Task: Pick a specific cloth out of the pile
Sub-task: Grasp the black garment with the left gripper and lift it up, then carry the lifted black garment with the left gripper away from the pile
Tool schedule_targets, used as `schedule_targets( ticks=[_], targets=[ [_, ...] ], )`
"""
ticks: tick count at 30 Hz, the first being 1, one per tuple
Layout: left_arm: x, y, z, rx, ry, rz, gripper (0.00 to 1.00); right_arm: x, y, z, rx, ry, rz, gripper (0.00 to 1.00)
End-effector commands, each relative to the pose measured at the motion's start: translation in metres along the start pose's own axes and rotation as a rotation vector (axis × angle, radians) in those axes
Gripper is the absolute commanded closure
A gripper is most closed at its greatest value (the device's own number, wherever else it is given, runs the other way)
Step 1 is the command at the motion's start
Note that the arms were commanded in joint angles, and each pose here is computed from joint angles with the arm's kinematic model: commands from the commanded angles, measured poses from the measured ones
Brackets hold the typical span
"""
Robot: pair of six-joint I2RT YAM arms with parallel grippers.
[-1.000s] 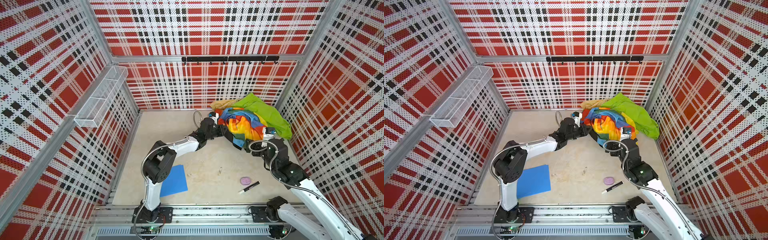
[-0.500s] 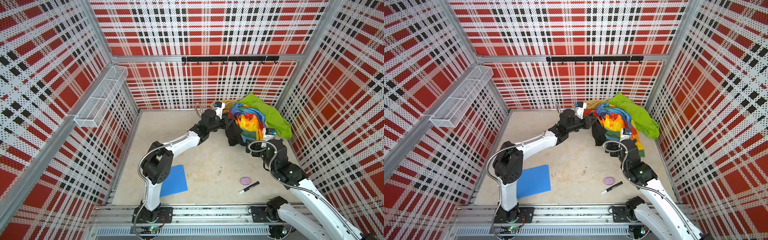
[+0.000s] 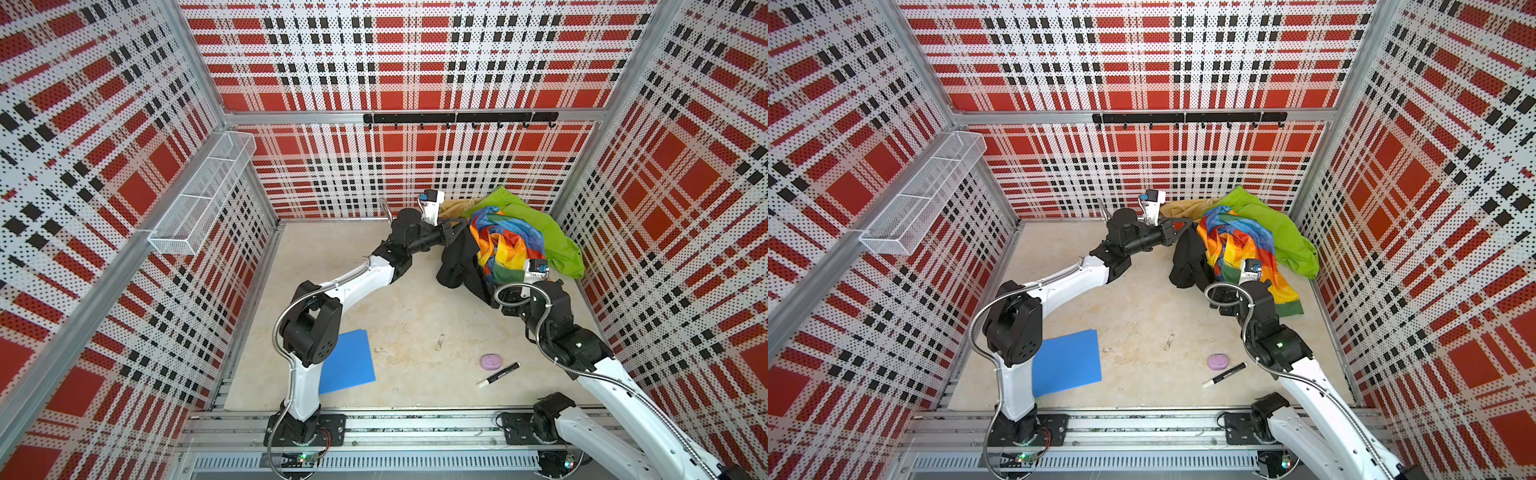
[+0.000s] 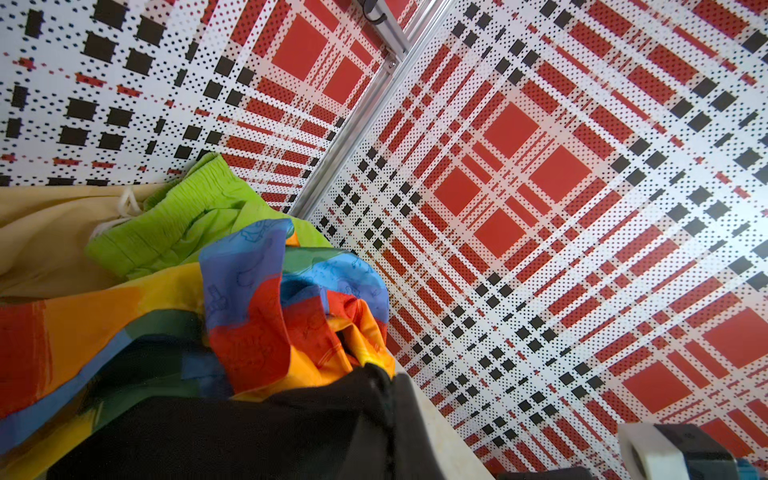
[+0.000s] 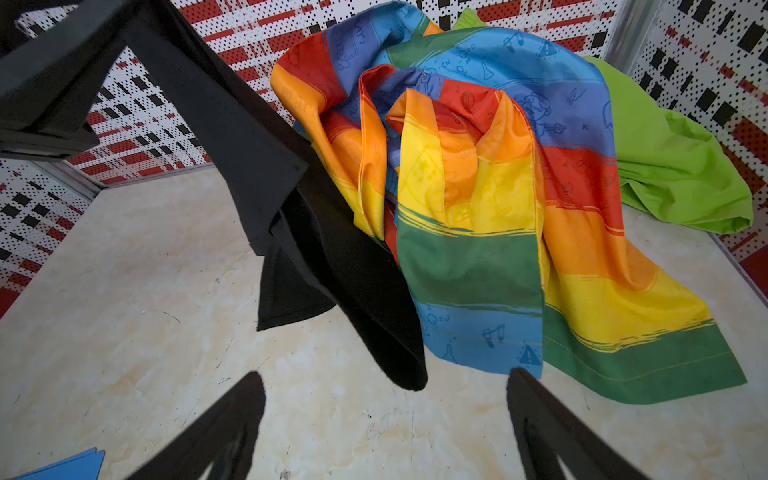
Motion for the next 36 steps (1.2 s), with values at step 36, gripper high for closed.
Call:
schedule_targets(
  ticks=[36],
  targets=[
    [-0.168, -0.075, -0.019, 0.323, -0.355, 0.215, 1.00, -0.005, 0.001, -0.002, -0.010, -0.036, 0.027, 0.03]
  ],
)
Point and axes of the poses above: each gripper's point midway between its finger pads, its own z axis out along the fingers, its own y axis along the line the jaws close on, x = y × z, the point moved 3 cm from there along -z, back along the fingers, and after that the axes turned 10 degrees about z, right-handed, at the moved point
